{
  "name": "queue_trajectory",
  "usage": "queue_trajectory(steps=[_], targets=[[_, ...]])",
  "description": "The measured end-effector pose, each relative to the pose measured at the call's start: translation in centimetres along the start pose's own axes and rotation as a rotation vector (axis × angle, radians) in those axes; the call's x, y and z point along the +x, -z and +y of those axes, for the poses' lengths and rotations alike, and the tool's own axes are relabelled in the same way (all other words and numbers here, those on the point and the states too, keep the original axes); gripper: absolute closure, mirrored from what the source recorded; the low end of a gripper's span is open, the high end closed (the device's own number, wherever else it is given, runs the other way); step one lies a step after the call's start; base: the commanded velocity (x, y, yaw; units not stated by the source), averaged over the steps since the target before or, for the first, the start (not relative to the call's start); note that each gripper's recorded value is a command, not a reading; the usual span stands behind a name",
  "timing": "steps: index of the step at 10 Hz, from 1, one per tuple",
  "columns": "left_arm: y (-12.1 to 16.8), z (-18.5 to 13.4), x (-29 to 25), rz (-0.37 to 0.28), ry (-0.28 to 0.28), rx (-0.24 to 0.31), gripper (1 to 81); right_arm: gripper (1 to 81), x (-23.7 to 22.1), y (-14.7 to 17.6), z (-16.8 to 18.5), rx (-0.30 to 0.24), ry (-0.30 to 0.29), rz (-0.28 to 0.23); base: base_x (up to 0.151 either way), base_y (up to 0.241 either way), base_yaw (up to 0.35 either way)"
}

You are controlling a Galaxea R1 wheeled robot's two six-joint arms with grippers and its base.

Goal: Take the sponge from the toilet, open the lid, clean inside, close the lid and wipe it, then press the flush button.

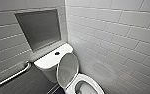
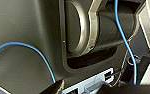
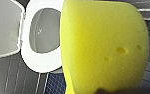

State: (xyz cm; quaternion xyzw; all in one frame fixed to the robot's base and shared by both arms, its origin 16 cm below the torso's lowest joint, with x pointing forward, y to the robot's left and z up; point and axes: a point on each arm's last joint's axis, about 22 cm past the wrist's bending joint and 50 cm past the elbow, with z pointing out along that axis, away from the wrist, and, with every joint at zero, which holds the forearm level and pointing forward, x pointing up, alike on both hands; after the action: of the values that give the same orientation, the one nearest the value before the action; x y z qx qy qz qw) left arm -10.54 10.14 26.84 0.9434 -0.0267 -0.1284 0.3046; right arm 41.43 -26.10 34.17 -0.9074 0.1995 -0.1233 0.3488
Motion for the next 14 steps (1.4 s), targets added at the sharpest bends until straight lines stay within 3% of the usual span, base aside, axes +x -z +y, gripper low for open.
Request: queue_trajectory(steps=[4, 9, 12, 14], targets=[[-0.2, 1.0, -2.0, -0.039, 0.029, 0.001, 1.0, 81.1, 6.0, -2.9, -2.0, -0.008, 0.054, -0.018, 0.0, 0.0, 0.0], [-0.4, 2.9, -3.8, -0.064, 0.053, -0.017, 1.0, 81.1, 12.4, -6.9, -7.2, 0.005, 0.138, -0.055, 0.0, 0.0, 0.0], [-0.4, 1.9, -4.2, -0.072, 0.05, 0.006, 1.0, 81.1, 12.4, -10.9, -8.3, -0.03, 0.157, -0.104, 0.0, 0.0, 0.0], [-1.0, 2.3, -4.0, -0.072, 0.048, 0.013, 1.0, 81.1, 12.5, -13.6, -11.2, -0.02, 0.184, -0.131, 0.0, 0.0, 0.0]])
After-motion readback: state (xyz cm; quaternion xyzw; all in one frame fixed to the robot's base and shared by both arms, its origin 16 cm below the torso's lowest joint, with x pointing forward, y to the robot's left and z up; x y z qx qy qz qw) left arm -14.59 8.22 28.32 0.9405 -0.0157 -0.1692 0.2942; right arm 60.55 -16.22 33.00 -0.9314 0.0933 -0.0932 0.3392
